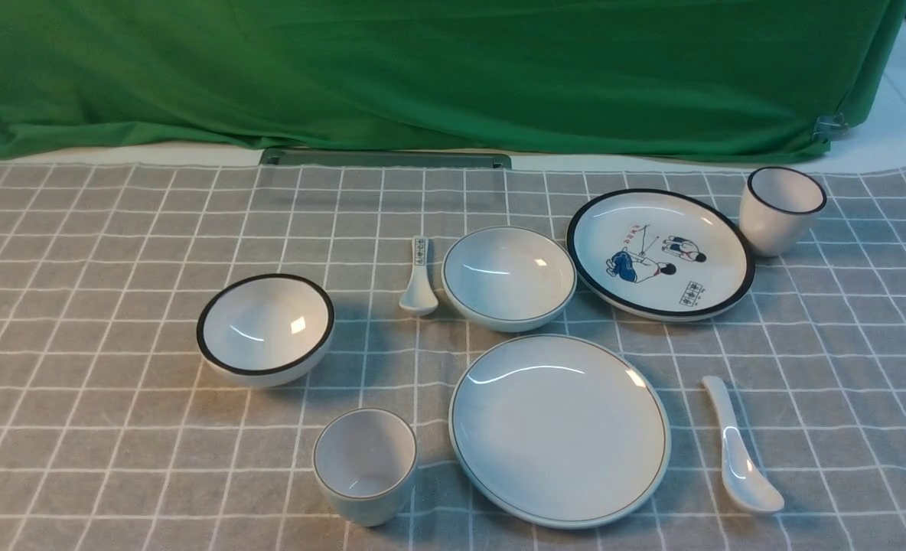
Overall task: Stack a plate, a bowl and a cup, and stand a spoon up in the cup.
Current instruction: Use the left arm to grab a blue rice bowl
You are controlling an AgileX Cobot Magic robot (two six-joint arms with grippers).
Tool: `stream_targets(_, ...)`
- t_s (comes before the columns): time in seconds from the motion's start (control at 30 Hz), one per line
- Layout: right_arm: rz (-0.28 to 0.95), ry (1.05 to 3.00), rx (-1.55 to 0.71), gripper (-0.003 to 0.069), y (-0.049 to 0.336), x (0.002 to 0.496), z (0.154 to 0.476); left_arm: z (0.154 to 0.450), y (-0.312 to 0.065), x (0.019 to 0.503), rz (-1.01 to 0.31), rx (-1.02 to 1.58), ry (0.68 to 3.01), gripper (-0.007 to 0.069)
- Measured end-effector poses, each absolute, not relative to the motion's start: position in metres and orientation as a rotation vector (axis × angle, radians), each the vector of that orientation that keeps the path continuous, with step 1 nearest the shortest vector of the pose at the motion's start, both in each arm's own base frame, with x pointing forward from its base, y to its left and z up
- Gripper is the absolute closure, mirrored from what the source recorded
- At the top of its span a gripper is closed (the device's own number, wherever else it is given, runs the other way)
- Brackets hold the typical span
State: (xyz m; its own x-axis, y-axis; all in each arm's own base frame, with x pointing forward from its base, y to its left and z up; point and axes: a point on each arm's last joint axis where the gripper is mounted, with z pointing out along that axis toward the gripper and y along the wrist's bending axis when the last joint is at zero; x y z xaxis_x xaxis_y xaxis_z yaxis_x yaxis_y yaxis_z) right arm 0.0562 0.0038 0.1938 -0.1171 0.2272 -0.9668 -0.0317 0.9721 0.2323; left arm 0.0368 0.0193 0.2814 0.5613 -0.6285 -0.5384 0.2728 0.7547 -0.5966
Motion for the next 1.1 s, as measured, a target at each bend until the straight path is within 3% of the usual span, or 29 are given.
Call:
stream_targets(0.07,0.337,1.567,0.259,0.0415,0.003,0.057,0.203,0.309,0.014,0.040,-0.563,-0.433,0.866,0.0608)
stream_targets(0.2,0.415,1.445,0.314,0.0415,0.002,0.056,0.213,0.361,0.000,0.056,-0.504,-0.299,1.110,0.0608)
stream_targets(0.23,0.424,1.399,0.315,0.0415,0.002,0.056,0.217,0.384,-0.006,0.073,-0.468,-0.267,1.306,0.0608)
stream_targets(0.3,0.425,1.385,0.313,0.0415,0.002,0.056,0.218,0.392,-0.009,0.088,-0.442,-0.253,1.439,0.0608)
stream_targets(0.33,0.429,1.372,0.314,0.0415,0.001,0.055,0.220,0.393,-0.013,0.121,-0.374,-0.216,1.691,0.0608)
stream_targets(0.47,0.476,1.397,0.354,0.0435,0.002,0.056,0.218,0.365,-0.024,0.191,-0.301,-0.082,2.183,0.0608)
stream_targets(0.53,0.500,1.476,0.370,0.0484,0.004,0.055,0.220,0.348,-0.030,0.216,-0.318,-0.004,2.328,0.0608)
stream_targets(0.57,0.484,1.597,0.365,0.0563,0.007,0.052,0.230,0.330,-0.040,0.241,-0.396,0.062,2.483,0.0610)
stream_targets(0.6,0.479,1.669,0.303,0.0596,0.008,0.051,0.237,0.325,-0.046,0.250,-0.433,0.099,2.539,0.0613)
stream_targets(0.63,0.474,1.686,0.293,0.0600,0.009,0.050,0.239,0.326,-0.049,0.252,-0.441,0.124,2.551,0.0615)
stream_targets(0.67,0.382,1.823,0.260,0.0624,0.012,0.049,0.257,0.321,-0.064,0.270,-0.468,0.211,2.618,0.0620)
stream_targets(0.7,0.423,1.885,0.174,0.0628,0.013,0.049,0.264,0.316,-0.073,0.281,-0.453,0.264,2.652,0.0620)
stream_targets(0.83,0.305,2.240,-0.061,0.0636,0.020,0.061,0.296,0.310,-0.122,0.320,-0.319,0.443,2.710,0.0624)
stream_targets(0.97,0.241,2.437,-0.182,0.0636,0.026,0.079,0.303,0.304,-0.167,0.352,-0.310,0.523,2.722,0.0624)
stream_targets(1.1,0.230,2.488,-0.206,0.0636,0.027,0.084,0.302,0.292,-0.185,0.382,-0.320,0.501,2.720,0.0624)
